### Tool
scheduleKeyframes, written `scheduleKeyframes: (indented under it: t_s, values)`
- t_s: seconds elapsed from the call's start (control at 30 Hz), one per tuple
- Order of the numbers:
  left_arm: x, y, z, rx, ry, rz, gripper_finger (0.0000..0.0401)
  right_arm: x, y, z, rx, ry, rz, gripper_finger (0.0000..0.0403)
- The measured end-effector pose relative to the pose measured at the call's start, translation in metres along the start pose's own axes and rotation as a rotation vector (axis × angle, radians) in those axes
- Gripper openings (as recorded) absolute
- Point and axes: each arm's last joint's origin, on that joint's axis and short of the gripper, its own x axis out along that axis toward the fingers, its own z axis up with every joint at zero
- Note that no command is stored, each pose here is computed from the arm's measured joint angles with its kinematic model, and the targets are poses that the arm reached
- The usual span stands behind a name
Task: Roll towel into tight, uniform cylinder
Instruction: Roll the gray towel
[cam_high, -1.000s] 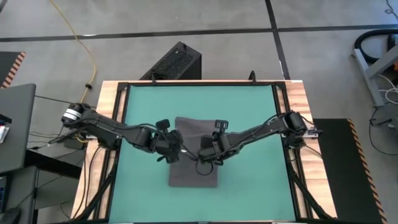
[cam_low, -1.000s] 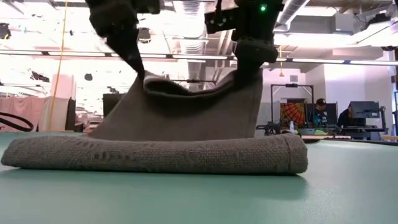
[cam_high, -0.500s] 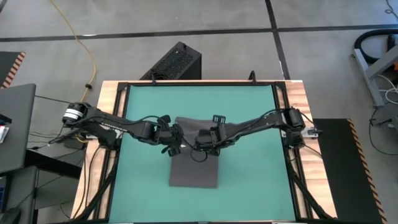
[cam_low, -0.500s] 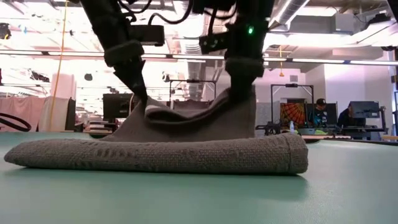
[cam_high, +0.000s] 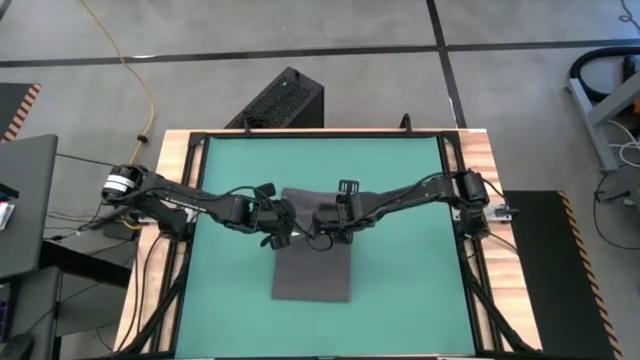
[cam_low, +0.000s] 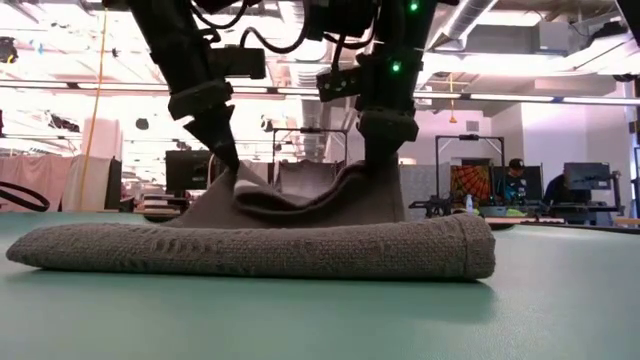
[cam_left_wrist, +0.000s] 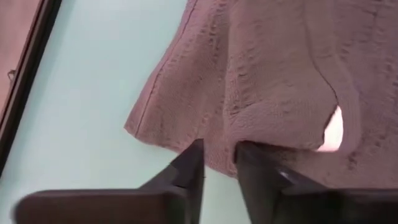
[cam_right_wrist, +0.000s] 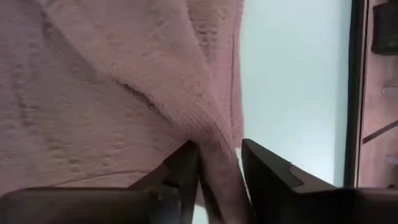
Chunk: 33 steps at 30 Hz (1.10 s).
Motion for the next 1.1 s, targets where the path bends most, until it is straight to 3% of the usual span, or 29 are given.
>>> scheduleKeyframes:
  t_s: [0.17,0.27,0.37,0.5,0.67,0.77,0.9,1.1]
  values:
    - [0.003,0.002,0.000,0.060,0.004,0.023,0.0169,0.006,-0.011,0.001,-0.008,0.012,-0.018,0.0202]
    - [0.005,0.010,0.001,0.024,-0.001,0.102,0.0208,0.010,-0.018,0.001,-0.023,0.022,-0.033,0.0221]
    - [0.008,0.015,0.001,-0.011,0.022,0.104,0.0228,0.014,-0.024,0.001,-0.026,0.031,-0.034,0.0227]
    - [0.009,0.016,-0.003,-0.054,0.071,0.033,0.0232,0.016,-0.034,0.002,-0.073,0.032,-0.047,0.0225]
    - [-0.001,-0.001,-0.007,-0.043,0.120,-0.185,0.0216,-0.007,-0.053,0.000,-0.070,-0.046,-0.028,0.0223]
    - [-0.015,-0.011,-0.009,-0.014,0.067,-0.159,0.0202,-0.039,-0.063,-0.001,-0.092,-0.172,0.018,0.0223]
    - [-0.041,-0.024,-0.008,0.022,-0.089,-0.102,0.0186,-0.072,-0.059,-0.008,-0.159,-0.455,0.318,0.0223]
    - [-0.058,-0.047,-0.020,0.030,-0.296,-0.143,0.0181,-0.051,-0.020,-0.015,-0.291,-0.699,0.291,0.0219]
